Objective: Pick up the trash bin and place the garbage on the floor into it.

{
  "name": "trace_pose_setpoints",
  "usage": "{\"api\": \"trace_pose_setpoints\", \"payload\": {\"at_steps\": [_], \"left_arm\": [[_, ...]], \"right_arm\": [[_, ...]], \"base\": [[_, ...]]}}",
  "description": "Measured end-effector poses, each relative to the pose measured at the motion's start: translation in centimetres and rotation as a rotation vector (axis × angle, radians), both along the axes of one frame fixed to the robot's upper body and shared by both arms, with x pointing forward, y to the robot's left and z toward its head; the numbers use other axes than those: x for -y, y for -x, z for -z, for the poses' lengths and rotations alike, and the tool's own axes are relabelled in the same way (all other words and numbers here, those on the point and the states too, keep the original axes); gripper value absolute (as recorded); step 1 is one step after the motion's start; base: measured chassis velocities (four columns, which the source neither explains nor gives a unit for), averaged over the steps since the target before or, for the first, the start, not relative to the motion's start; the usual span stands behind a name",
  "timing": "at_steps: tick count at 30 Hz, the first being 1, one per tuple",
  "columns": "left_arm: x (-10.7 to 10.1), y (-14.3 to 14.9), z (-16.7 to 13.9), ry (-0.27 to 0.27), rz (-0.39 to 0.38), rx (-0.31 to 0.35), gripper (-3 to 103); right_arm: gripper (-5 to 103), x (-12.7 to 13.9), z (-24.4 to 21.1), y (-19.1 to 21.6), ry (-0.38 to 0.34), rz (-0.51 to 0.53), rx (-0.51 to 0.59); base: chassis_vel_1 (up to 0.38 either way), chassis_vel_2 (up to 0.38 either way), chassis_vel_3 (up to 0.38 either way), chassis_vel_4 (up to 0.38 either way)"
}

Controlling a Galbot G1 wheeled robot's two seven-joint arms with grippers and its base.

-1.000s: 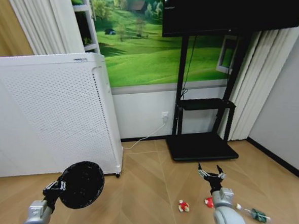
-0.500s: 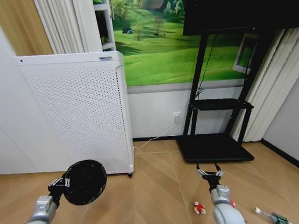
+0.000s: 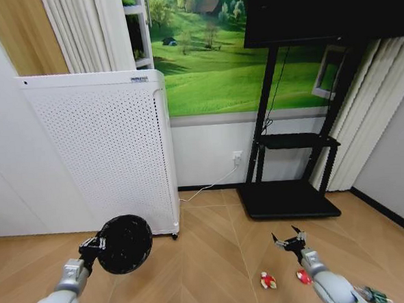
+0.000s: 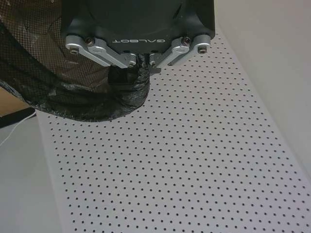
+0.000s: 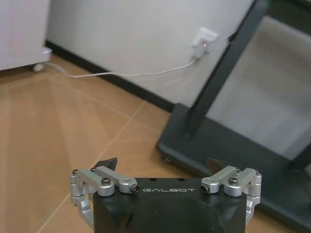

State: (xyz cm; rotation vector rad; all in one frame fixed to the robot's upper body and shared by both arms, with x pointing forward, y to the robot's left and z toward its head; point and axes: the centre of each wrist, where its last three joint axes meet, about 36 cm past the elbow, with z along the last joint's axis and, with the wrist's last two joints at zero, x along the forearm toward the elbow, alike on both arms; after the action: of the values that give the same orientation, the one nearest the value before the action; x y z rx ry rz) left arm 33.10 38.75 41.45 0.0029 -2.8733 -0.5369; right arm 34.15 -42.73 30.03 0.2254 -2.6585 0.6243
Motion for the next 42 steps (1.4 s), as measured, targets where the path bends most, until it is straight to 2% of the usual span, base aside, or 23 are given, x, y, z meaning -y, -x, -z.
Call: {"api": "trace_pose_setpoints", "payload": {"at_steps": [4,14,19,22,25,42], "left_arm": [[1.1,-0.2,0.9,0.013,0.023,-0.015,6],[2.3,-0.2,2.1,0.022,0.053,-0.040,6],[3.0,-0.1,2.9,0.028,0.066,-0.052,6],[4.6,-0.4,4.3,0.042,0.097,-0.076,6],[5.2,-0.6,4.5,0.049,0.109,-0.076,6],[6.1,-0.6,4.2,0.065,0.125,-0.068,6]], "right_arm": [[100,0.2,1.4,1.1,-0.014,-0.112,-0.064],[100,0.8,4.7,2.1,-0.005,-0.258,-0.146],[100,0.9,6.2,2.3,0.009,-0.275,-0.180],[100,0.9,9.1,2.6,0.038,-0.276,-0.242],[100,0.9,10.3,2.2,0.059,-0.273,-0.264],[100,3.3,13.5,-0.3,0.181,-0.299,-0.344]], "base": [[0.000,0.000,0.000,0.000],[0.000,0.000,0.000,0.000],[0.000,0.000,0.000,0.000],[0.000,0.000,0.000,0.000],[0.000,0.000,0.000,0.000],[0.000,0.000,0.000,0.000]]}}
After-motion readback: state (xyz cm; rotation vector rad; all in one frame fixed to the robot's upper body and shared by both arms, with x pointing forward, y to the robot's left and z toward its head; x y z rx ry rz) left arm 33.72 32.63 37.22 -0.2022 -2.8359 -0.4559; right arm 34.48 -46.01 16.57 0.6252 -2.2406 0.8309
